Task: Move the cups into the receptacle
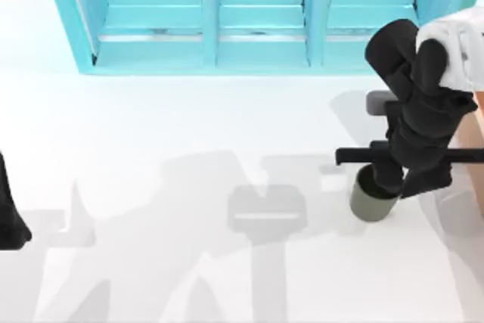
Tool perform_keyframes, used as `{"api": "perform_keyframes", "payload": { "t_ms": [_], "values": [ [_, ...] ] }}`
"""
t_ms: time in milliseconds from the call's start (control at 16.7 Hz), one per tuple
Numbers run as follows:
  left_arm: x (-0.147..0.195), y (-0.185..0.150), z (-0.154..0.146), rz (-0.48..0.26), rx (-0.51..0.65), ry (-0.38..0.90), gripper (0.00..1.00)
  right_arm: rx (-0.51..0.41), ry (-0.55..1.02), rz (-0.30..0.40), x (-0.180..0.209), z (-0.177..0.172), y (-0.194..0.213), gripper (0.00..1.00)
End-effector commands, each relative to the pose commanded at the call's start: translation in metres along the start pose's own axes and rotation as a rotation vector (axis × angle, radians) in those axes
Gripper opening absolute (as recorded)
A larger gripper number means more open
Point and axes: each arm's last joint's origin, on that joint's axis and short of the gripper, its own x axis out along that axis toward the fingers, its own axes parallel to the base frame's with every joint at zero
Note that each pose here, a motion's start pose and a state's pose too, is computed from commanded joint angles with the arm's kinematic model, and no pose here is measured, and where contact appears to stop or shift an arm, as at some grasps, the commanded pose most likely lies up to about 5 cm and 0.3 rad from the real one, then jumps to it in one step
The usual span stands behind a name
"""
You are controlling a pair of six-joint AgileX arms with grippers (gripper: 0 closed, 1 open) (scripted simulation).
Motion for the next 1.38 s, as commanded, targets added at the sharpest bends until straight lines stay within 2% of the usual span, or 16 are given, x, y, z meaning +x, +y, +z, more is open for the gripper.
{"api": "perform_keyframes", "payload": {
  "t_ms": [600, 900, 1080, 1380],
  "values": [
    [0.0, 0.0, 0.0, 0.0, 0.0, 0.0, 1.0, 0.0, -0.005, 0.002, -0.001, 0.001, 0.0, 0.0],
    [0.0, 0.0, 0.0, 0.0, 0.0, 0.0, 1.0, -0.091, -0.124, 0.049, -0.038, 0.01, 0.005, 0.0],
    [0.0, 0.0, 0.0, 0.0, 0.0, 0.0, 1.0, -0.107, -0.102, 0.032, -0.061, 0.012, -0.02, 0.0],
    [0.0, 0.0, 0.0, 0.0, 0.0, 0.0, 1.0, -0.024, -0.006, 0.001, -0.092, 0.004, -0.086, 0.0]
  ]
}}
